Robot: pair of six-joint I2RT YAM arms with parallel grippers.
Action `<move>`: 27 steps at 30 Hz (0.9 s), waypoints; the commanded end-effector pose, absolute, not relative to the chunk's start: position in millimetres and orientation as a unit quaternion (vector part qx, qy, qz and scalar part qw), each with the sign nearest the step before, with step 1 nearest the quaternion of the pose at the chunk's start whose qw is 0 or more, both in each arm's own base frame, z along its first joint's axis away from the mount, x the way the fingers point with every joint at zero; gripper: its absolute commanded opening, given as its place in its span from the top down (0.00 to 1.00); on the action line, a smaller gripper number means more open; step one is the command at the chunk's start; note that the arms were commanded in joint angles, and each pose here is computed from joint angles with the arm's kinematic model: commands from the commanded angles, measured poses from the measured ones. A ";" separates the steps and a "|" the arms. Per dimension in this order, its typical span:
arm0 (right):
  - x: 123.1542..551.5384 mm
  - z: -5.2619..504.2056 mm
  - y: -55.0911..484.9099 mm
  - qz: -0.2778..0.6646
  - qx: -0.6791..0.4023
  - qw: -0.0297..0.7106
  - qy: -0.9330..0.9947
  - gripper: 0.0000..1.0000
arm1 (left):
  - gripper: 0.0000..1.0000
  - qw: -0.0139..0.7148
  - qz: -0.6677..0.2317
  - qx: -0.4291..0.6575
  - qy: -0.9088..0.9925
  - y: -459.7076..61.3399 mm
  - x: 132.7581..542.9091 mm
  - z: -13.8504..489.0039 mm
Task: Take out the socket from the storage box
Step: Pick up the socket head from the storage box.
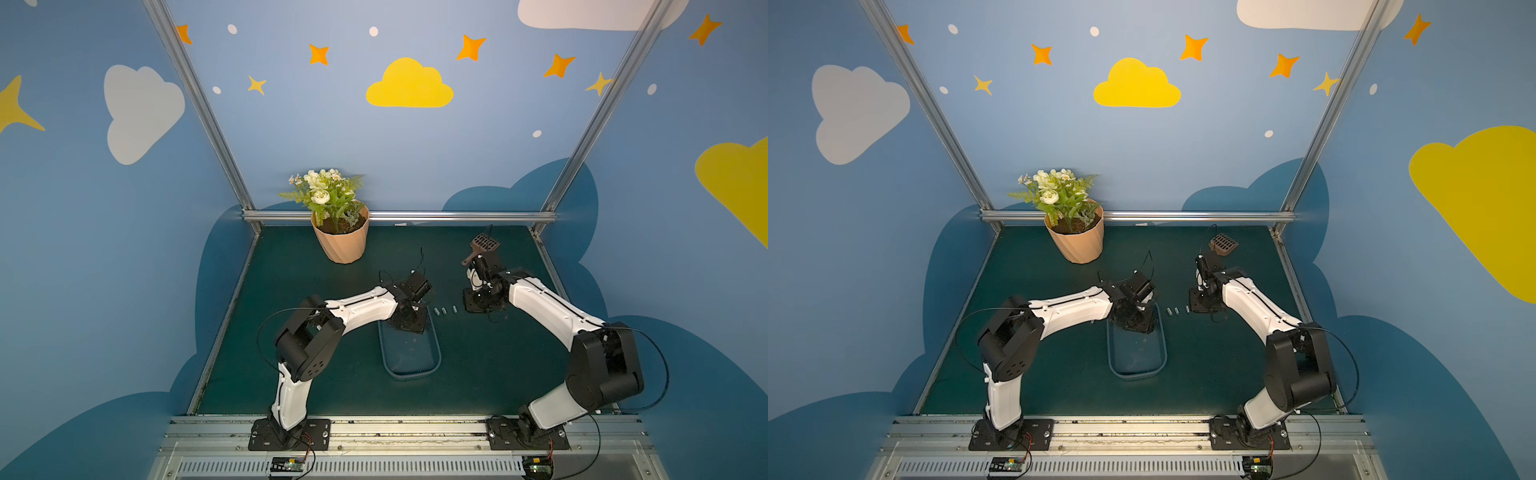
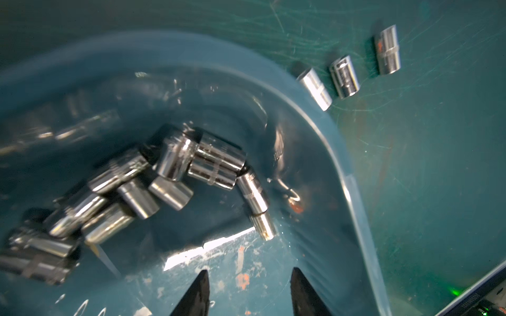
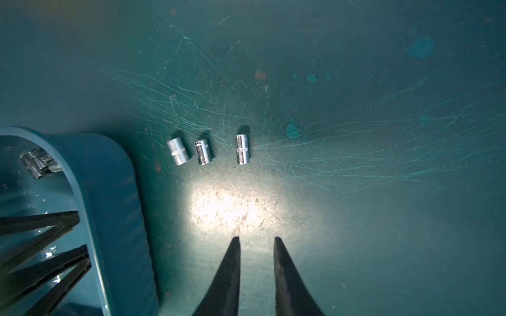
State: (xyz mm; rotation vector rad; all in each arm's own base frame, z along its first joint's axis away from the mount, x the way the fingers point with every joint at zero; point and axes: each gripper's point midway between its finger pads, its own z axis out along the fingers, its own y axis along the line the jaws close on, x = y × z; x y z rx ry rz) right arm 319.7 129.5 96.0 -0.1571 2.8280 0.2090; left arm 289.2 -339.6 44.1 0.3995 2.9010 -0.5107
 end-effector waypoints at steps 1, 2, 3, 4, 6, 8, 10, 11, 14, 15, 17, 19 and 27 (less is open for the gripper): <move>318.3 100.6 129.8 0.083 -0.047 0.156 0.983 0.77 | 0.52 0.074 -0.182 0.140 0.971 -350.3 289.4 40.2; 319.1 101.0 129.5 0.083 -0.046 0.157 0.983 0.76 | 0.53 0.073 -0.182 0.140 0.970 -351.6 289.9 38.9; 318.9 100.1 129.8 0.083 -0.046 0.155 0.983 0.77 | 0.53 0.072 -0.181 0.141 0.971 -352.7 290.9 37.0; 318.9 99.8 129.9 0.084 -0.046 0.154 0.983 0.76 | 0.53 0.069 -0.180 0.141 0.971 -353.3 291.4 34.4; 318.7 98.2 129.9 0.083 -0.046 0.153 0.984 0.77 | 0.53 0.067 -0.178 0.141 0.972 -354.7 292.5 31.2; 318.7 97.8 130.3 0.084 -0.045 0.152 0.984 0.77 | 0.54 0.063 -0.176 0.140 0.972 -355.2 292.9 26.2; 318.7 97.1 130.0 0.086 -0.044 0.152 0.984 0.77 | 0.55 0.060 -0.174 0.140 0.973 -356.2 293.4 22.4; 318.8 96.5 130.2 0.086 -0.044 0.152 0.984 0.76 | 0.56 0.059 -0.173 0.140 0.973 -356.5 293.9 20.3; 318.9 96.2 130.6 0.086 -0.044 0.151 0.984 0.76 | 0.57 0.056 -0.164 0.141 0.975 -355.7 295.4 15.8; 318.9 95.9 130.8 0.087 -0.043 0.151 0.984 0.77 | 0.58 0.056 -0.161 0.142 0.975 -355.5 296.4 15.3; 318.9 94.7 131.1 0.087 -0.044 0.149 0.984 0.77 | 0.60 0.054 -0.152 0.142 0.977 -353.5 297.0 13.3; 318.4 94.0 131.2 0.088 -0.044 0.148 0.984 0.77 | 0.63 0.052 -0.145 0.144 0.977 -351.0 296.1 11.8; 319.2 92.9 132.6 0.092 -0.042 0.148 0.984 0.77 | 0.72 0.051 -0.116 0.148 0.981 -338.6 293.8 7.9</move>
